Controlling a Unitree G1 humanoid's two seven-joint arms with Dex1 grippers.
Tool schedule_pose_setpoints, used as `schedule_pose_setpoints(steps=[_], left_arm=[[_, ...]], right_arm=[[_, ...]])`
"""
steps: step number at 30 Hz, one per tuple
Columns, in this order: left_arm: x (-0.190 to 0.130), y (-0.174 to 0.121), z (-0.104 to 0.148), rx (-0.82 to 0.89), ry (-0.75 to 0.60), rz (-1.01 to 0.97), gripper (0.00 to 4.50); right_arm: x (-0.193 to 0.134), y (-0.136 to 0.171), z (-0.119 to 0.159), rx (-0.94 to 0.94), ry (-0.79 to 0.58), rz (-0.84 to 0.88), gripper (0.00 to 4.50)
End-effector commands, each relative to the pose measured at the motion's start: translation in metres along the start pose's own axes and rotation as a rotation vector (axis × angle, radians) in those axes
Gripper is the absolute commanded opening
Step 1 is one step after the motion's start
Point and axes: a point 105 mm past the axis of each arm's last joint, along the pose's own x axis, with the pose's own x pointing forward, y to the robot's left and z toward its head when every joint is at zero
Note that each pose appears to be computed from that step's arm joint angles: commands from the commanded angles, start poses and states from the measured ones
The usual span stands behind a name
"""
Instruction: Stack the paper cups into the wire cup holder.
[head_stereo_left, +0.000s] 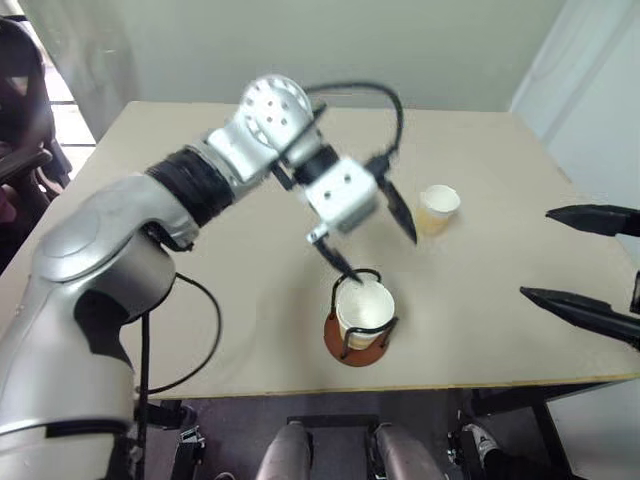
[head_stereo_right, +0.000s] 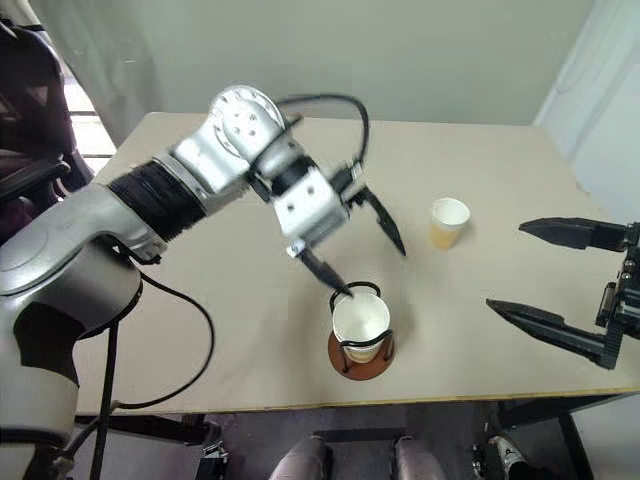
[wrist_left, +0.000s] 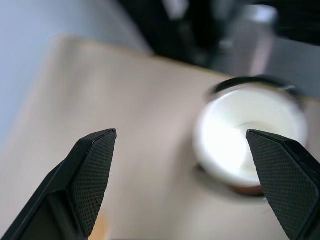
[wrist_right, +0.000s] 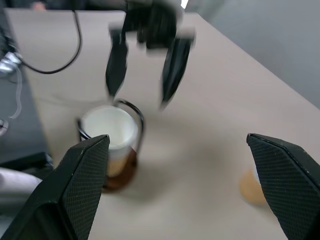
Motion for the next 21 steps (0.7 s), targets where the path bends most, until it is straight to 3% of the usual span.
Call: schedule_pose_setpoints(steps=[1,2,5,7,10,15,21], left_arm=[[-0.062,0.01,-0.002,-0.143,-0.037,0.284,4.45],[-0.069,0.009,-0.004,-0.172,-0.039,0.315,4.45],[-0.101,-0.031,-0.038,-0.356,0.111,0.449,4.45],[-0.107,-0.059,-0.046,-0.45,0.158,0.491,4.45],[-0.105,-0.074,-0.038,-0.49,0.167,0.547,4.45],[-0.111,-0.074,-0.015,-0.494,0.182,0.67,4.45],[-0.109,-0.104,-0.005,-0.581,0.252,0.727,4.45]], right_arm=[[0.003,-0.028,-0.017,-0.089,0.097,-0.065,4.5],[0.004,-0.031,-0.021,-0.106,0.109,-0.063,4.5],[0.023,-0.053,-0.027,-0.145,0.117,-0.056,4.5],[0.039,-0.063,-0.033,-0.171,0.14,-0.024,4.5],[0.061,-0.076,-0.041,-0.226,0.167,0.039,4.5],[0.104,-0.097,-0.052,-0.288,0.196,0.162,4.5],[0.155,-0.138,-0.076,-0.341,0.344,0.068,4.5]])
